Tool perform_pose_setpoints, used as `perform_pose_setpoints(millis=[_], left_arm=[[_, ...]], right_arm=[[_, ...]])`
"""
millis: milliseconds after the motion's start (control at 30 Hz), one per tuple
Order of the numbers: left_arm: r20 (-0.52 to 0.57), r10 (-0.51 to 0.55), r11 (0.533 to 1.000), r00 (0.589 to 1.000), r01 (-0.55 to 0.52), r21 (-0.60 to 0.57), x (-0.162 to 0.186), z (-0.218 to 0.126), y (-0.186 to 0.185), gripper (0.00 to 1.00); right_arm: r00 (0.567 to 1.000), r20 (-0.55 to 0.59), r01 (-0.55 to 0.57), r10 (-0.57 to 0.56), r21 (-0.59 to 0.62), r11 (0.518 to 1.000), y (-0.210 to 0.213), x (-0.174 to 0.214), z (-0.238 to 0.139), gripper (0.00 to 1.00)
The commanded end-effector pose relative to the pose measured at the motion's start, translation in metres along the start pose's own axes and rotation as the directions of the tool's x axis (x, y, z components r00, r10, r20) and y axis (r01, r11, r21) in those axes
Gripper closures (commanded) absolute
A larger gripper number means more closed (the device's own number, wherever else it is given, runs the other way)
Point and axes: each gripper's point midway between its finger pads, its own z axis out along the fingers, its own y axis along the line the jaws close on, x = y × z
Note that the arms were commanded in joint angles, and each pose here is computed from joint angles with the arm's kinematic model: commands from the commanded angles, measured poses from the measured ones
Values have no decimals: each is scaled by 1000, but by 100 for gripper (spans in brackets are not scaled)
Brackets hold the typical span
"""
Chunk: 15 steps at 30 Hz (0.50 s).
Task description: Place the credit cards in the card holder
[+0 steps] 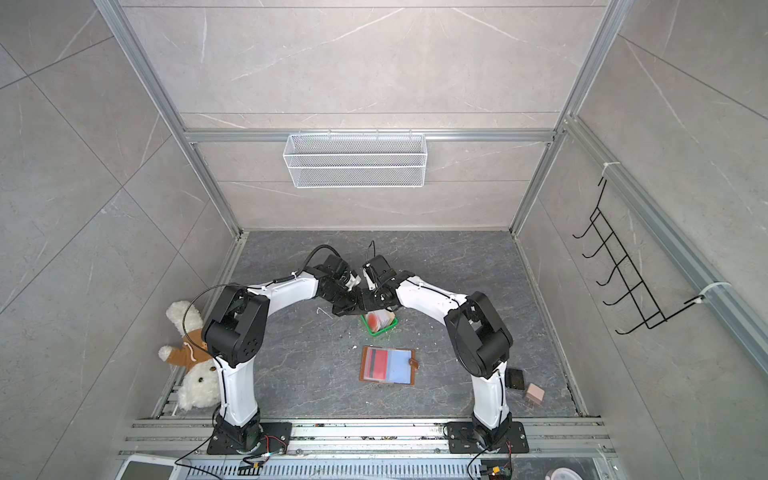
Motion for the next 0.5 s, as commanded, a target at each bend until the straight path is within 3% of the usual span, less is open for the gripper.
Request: perform_pose_setpoints(millis=[0,467], left_arm=[[-7,23,1000,1000,-23,6,-2,1,-4,95],[-1,34,999,999,-34,5,-2,-2,-6,95]], right_arm=[[1000,-14,15,-14,24,1000,-5,-1,3,83],[1000,-20,22,-21,25,999,-5,-2,7,94]])
